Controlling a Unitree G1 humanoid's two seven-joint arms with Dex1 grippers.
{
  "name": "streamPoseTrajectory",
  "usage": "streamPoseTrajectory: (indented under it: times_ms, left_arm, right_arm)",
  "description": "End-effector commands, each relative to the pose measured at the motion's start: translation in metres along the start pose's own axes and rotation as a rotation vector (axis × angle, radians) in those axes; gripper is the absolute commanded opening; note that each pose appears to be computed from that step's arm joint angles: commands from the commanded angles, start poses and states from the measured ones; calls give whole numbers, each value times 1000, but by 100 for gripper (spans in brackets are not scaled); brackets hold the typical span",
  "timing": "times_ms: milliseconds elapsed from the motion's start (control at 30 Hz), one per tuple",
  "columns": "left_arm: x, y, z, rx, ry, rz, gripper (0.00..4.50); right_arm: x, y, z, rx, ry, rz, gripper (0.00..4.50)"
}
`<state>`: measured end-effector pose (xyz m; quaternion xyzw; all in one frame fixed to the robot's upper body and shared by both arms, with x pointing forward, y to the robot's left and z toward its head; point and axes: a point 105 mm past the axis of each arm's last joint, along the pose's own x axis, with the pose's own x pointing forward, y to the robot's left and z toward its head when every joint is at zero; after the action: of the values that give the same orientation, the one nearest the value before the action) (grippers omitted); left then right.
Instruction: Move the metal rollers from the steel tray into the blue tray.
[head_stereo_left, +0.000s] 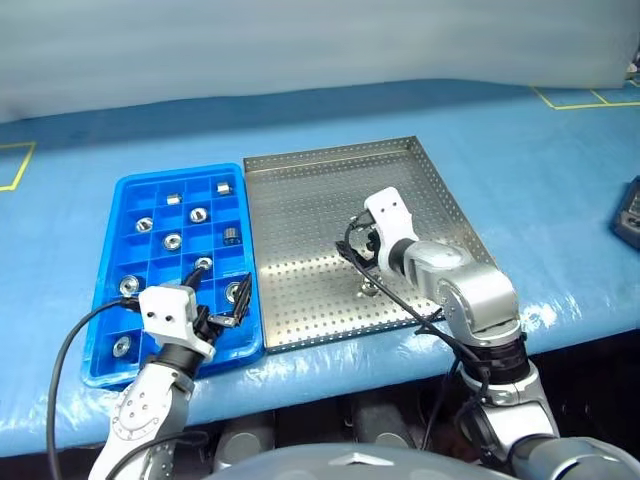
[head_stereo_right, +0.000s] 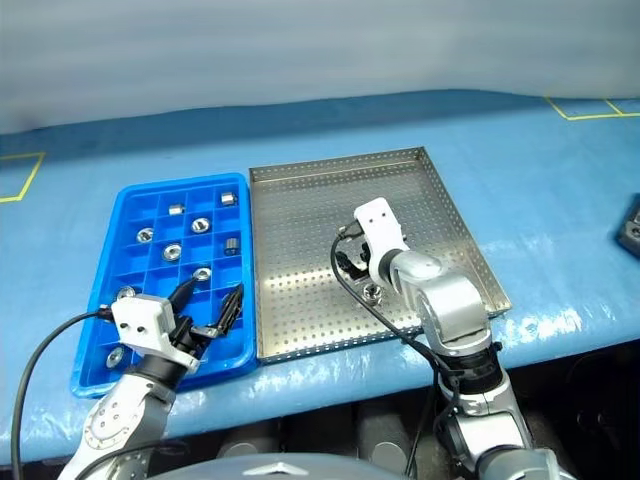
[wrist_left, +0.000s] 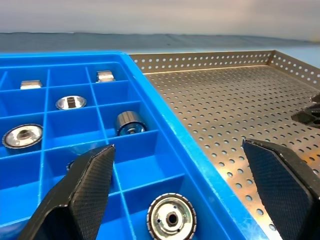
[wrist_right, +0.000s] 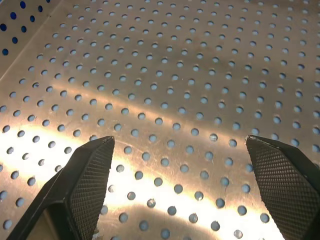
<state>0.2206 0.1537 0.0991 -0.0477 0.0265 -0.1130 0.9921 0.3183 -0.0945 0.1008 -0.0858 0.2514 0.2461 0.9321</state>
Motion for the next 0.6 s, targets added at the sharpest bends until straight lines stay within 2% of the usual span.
streamPoseTrajectory:
  times_ms: [33, 367, 467, 600]
  left_arm:
    - [1, -3, 3, 2, -9, -29, 446]
    - [1, -2, 3, 11, 2, -41, 446]
    - [0, -2, 4, 13, 2, -40, 446]
    - [-1, 0, 4, 18, 2, -34, 446]
  right_arm:
    - [-11, 0, -8, 8, 18, -5, 443]
    - [-15, 12, -46, 33, 140, 30, 443]
    - [-15, 14, -48, 31, 147, 38, 386]
    - [-13, 15, -43, 14, 134, 52, 258]
